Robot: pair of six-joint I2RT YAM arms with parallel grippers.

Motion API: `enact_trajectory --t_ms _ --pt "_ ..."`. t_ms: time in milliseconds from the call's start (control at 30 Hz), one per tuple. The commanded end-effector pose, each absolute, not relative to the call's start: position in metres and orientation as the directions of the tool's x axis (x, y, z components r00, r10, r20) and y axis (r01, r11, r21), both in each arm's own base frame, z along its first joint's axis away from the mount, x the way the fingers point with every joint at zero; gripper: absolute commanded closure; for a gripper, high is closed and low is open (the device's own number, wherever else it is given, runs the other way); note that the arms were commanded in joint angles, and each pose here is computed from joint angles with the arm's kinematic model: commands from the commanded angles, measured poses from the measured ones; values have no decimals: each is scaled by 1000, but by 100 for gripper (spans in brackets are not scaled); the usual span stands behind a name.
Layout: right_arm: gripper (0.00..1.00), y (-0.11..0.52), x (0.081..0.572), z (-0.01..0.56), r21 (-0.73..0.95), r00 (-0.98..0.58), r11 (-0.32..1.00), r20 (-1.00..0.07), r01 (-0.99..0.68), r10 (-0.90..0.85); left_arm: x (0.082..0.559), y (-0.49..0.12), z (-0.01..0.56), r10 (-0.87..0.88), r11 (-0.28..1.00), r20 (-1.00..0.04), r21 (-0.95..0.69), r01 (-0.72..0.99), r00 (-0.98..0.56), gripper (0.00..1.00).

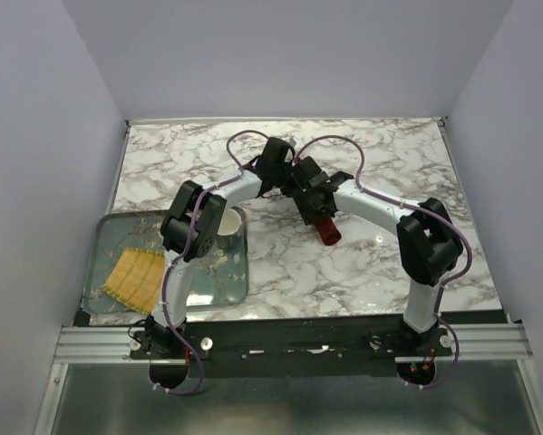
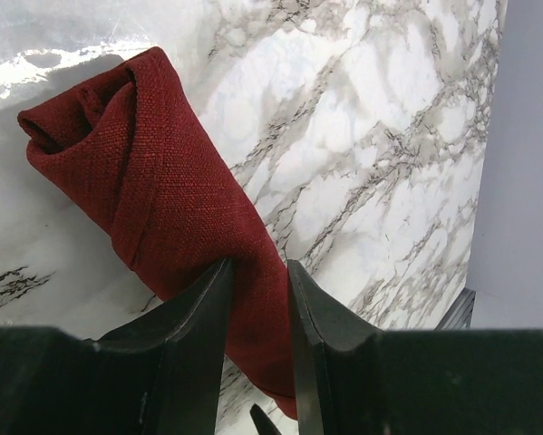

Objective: Fold the napkin, place the utensils inside, and roll it up
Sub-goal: Roll the napkin with the utensil

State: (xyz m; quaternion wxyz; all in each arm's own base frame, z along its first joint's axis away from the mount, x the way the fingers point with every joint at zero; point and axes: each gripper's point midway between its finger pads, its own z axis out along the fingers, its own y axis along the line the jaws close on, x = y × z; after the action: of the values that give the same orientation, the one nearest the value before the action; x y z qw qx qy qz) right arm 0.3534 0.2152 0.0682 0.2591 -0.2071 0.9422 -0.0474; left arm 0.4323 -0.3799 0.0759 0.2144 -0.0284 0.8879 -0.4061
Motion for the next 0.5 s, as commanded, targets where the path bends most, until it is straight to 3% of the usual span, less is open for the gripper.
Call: enact_trajectory --t_ms 0,233,467 --pt "27 204 359 68 -373 -754 875 -465 -308 -463 431 -377 77 -237 651 -335 -752 107 -912 60" --pt "28 200 357 49 -421 -758 856 -440 -300 -481 432 -376 78 -241 649 -334 -754 104 -911 61" --pt "36 202 355 38 -407 -762 859 -434 -312 -482 433 -375 78 -243 649 -334 -754 103 -911 60"
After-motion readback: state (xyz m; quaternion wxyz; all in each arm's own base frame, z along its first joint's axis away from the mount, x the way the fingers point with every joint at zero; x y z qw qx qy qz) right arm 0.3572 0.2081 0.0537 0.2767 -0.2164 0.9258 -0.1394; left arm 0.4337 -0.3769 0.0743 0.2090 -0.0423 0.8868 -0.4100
